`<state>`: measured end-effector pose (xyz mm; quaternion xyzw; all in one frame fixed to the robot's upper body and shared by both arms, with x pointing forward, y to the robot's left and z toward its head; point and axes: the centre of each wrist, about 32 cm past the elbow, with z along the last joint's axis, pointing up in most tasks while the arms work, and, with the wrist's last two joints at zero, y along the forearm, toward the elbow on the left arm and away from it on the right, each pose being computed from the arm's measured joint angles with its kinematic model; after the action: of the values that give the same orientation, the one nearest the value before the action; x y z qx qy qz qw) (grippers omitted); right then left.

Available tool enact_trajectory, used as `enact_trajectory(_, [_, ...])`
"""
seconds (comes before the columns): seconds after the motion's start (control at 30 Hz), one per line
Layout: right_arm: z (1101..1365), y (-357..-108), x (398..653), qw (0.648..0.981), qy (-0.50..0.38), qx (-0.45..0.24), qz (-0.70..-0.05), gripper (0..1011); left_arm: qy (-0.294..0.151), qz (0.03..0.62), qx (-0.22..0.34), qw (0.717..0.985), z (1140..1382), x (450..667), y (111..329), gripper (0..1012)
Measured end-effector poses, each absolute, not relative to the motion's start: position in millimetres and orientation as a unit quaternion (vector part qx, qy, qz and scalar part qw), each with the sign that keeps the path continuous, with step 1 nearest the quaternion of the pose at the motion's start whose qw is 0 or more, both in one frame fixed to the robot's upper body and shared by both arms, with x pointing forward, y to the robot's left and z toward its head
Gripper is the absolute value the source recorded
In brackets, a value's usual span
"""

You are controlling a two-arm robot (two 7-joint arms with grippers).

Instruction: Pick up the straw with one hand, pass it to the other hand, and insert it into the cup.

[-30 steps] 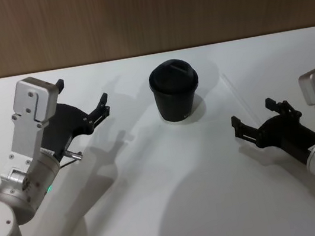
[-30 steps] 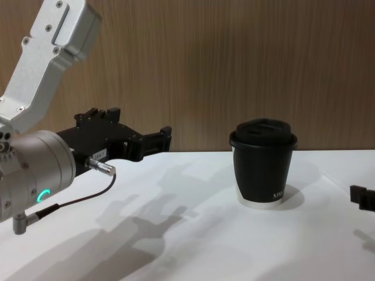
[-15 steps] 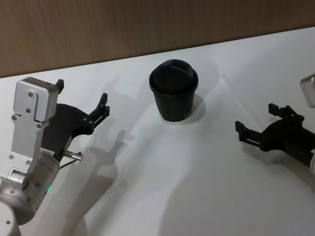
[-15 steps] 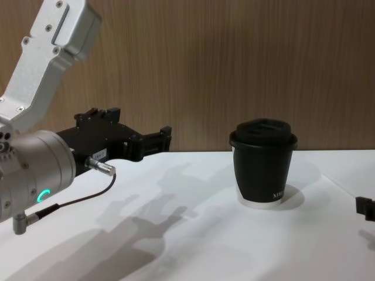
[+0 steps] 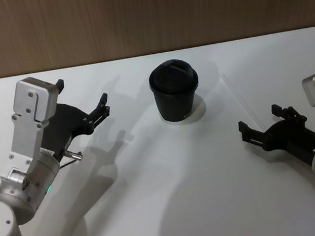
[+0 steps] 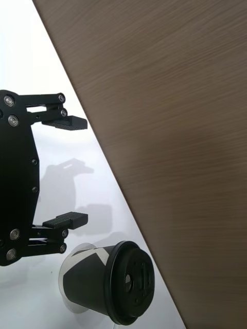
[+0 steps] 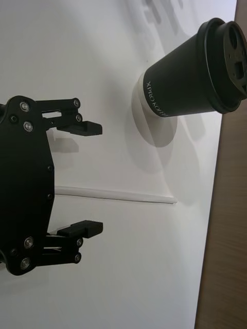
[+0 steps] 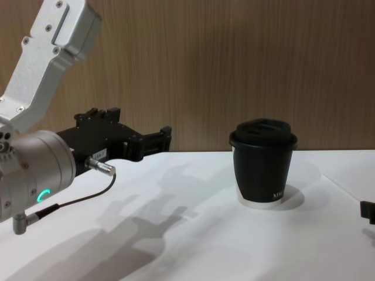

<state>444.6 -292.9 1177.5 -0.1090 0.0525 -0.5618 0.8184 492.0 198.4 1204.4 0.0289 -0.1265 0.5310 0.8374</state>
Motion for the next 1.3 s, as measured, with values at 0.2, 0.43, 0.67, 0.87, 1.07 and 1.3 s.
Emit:
enact_trajectory(0.2, [1178.6, -293.1, 446.4, 0.817, 0.055, -0.111, -0.563, 1001, -0.126, 0.531, 0.029, 0.837, 1204.4, 492.0, 198.4, 1000])
enact_trajectory(0.43, [1179.5, -292.2, 448.1, 0.815, 0.058, -0.113, -0.565, 1001, -0.126, 0.531, 0.029, 0.837, 1204.4, 492.0, 198.4, 1000])
enact_trajectory(0.67, [1179.5, -291.4, 449.1, 0.814, 0.061, -0.117, -0.566, 1001, -0.126, 0.531, 0.029, 0.837, 1204.4, 492.0, 198.4, 1000])
enact_trajectory(0.87, [1178.7, -290.9, 450.0, 0.813, 0.063, -0.121, -0.567, 1001, -0.126, 0.531, 0.029, 0.837, 1204.4, 492.0, 198.4, 1000])
enact_trajectory(1.07, [1178.3, -290.3, 451.0, 0.811, 0.065, -0.124, -0.567, 1001, -0.126, 0.531, 0.029, 0.837, 1204.4, 492.0, 198.4, 1000])
enact_trajectory(1.3, [1177.9, -289.2, 452.3, 0.811, 0.067, -0.127, -0.568, 1001, -0.126, 0.531, 0.029, 0.837, 1204.4, 492.0, 198.4, 1000])
